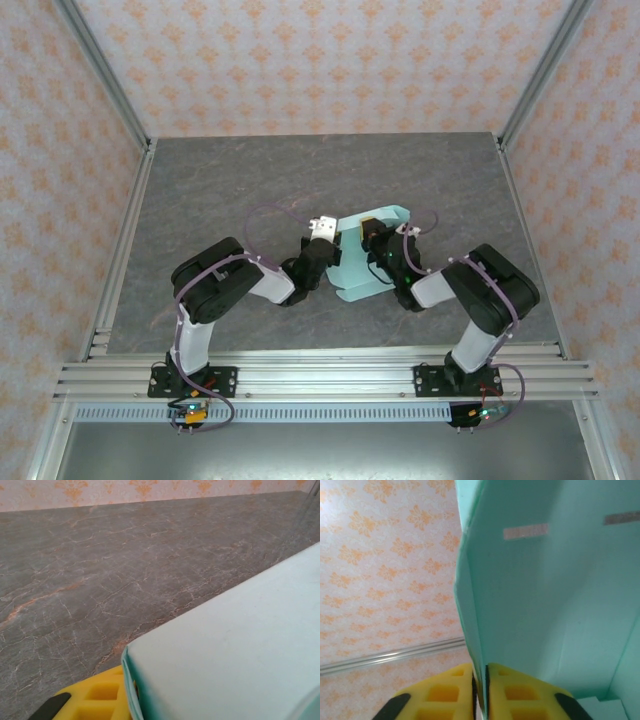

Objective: Fold the paper box

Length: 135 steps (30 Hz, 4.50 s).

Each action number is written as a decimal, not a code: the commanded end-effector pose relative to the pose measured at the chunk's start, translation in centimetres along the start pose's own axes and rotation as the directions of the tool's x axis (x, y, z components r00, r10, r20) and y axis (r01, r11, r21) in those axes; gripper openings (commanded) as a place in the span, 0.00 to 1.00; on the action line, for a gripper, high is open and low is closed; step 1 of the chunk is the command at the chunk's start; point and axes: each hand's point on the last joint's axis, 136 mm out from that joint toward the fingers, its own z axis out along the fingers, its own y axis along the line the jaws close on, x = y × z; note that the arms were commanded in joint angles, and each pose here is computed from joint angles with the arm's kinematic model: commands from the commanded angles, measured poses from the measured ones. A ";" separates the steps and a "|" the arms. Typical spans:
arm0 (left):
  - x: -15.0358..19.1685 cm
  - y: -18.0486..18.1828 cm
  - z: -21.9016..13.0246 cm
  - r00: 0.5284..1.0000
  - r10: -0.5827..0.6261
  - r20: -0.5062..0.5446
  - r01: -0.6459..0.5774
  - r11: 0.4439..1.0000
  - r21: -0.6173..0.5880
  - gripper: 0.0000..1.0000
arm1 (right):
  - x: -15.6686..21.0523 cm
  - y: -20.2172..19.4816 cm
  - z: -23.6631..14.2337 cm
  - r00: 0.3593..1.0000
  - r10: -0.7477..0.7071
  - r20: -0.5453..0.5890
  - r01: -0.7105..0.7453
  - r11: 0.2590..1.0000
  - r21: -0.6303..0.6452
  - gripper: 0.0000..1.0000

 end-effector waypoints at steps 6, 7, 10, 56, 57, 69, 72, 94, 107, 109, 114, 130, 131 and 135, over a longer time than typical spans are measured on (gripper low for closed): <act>-0.2 0.3 0.2 0.999 0.032 0.016 -0.032 0.999 -0.009 0.16 | 0.4 0.9 -2.9 0.995 -0.095 -0.013 0.096 0.991 0.095 0.47; -0.3 0.3 0.1 0.999 0.045 0.016 -0.045 0.999 -0.009 0.16 | 0.5 0.4 -3.5 0.991 -0.130 -0.027 0.133 0.980 0.151 0.49; -0.6 0.1 0.0 0.997 0.079 0.025 -0.079 0.997 0.002 0.16 | 0.2 1.1 -6.1 0.956 -0.286 -0.063 0.293 0.930 0.220 0.52; 1.4 -2.0 -2.5 0.958 0.287 0.007 -0.263 0.868 0.421 0.24 | 2.2 3.8 -4.3 0.081 -0.535 -0.841 0.977 0.211 -0.040 0.47; 1.3 -2.1 -2.6 0.959 0.285 0.012 -0.262 0.865 0.427 0.24 | 1.9 4.3 -4.1 0.079 -0.549 -0.832 0.980 0.197 -0.037 0.48; 0.8 -2.2 -3.0 0.959 0.282 0.033 -0.268 0.860 0.435 0.24 | 2.4 -1.1 -2.0 -0.012 -0.470 -0.883 0.969 0.213 -0.127 0.56; 0.7 -1.5 -2.8 0.965 0.261 0.033 -0.252 0.884 0.393 0.27 | 2.3 -2.0 -2.3 0.001 -0.437 -0.900 0.970 0.220 -0.106 0.53; 0.2 0.6 -4.6 0.975 0.210 0.075 -0.222 0.947 0.232 0.28 | 2.2 -2.8 -3.8 0.231 -0.438 -0.869 0.954 0.278 0.113 0.35; -1.7 -0.3 -3.2 0.974 0.206 0.091 -0.220 0.959 0.180 0.15 | 4.0 -4.1 -4.3 0.366 -0.378 -0.851 0.885 0.424 0.192 0.35; -1.7 -0.4 -2.9 0.975 0.208 0.084 -0.220 0.959 0.176 0.15 | 3.9 -4.3 -4.4 0.376 -0.367 -0.851 0.883 0.421 0.208 0.35; -1.7 0.2 -3.2 0.976 0.207 0.068 -0.215 0.966 0.143 0.08 | 4.3 -4.0 -4.7 0.389 -0.331 -0.860 0.870 0.440 0.224 0.37; -1.3 2.3 -2.7 0.984 0.174 -0.040 -0.175 0.984 -0.016 0.11 | 7.6 -3.7 -4.5 0.468 -0.142 -0.872 0.729 0.620 0.290 0.40; -1.4 1.7 -2.5 0.985 0.171 -0.026 -0.171 0.985 0.014 0.12 | 7.7 -3.7 -4.5 0.467 -0.138 -0.874 0.727 0.622 0.290 0.40; -0.9 -0.7 -2.3 0.983 0.181 0.010 -0.180 0.972 0.148 0.12 | 7.5 -4.0 -4.8 0.463 -0.132 -0.877 0.735 0.609 0.297 0.40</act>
